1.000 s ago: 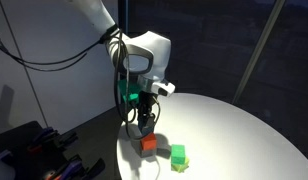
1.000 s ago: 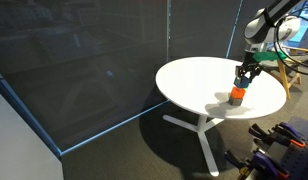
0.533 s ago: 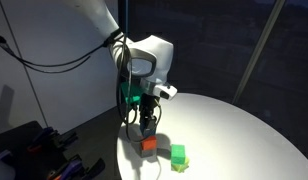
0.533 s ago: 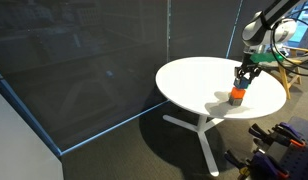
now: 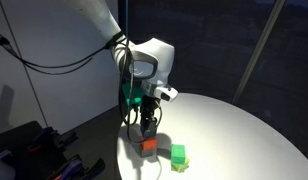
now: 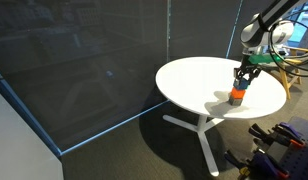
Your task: Put the blue block on the orange block
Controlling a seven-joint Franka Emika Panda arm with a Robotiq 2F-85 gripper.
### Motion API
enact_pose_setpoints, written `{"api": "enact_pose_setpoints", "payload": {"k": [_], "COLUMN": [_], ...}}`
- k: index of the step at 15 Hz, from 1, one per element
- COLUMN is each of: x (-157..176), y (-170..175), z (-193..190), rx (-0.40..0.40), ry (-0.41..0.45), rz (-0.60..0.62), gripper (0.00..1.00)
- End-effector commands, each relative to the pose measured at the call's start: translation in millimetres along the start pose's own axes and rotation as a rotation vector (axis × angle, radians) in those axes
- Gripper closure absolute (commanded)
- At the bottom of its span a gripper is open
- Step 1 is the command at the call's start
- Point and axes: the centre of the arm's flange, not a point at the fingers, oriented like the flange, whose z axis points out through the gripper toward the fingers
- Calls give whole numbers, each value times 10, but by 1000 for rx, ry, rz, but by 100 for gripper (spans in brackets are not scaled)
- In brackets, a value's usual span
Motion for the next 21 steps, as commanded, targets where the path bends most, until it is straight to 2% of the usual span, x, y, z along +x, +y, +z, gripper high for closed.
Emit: {"api": "enact_pose_setpoints", "payload": {"k": [1,2,4,5,7,21], "x": [76,76,74,73,74,-41], "y": [10,10,10,13,16,-107], "z": [-48,-48,-49,-52,-57,-239], "rx": [-3,-3,-3,-2,0,18], "ry": [-6,-6,-5,-5,-5,0], "rz": [22,21,20,20,18,-64], "gripper": [66,66,17,16,1,0]}}
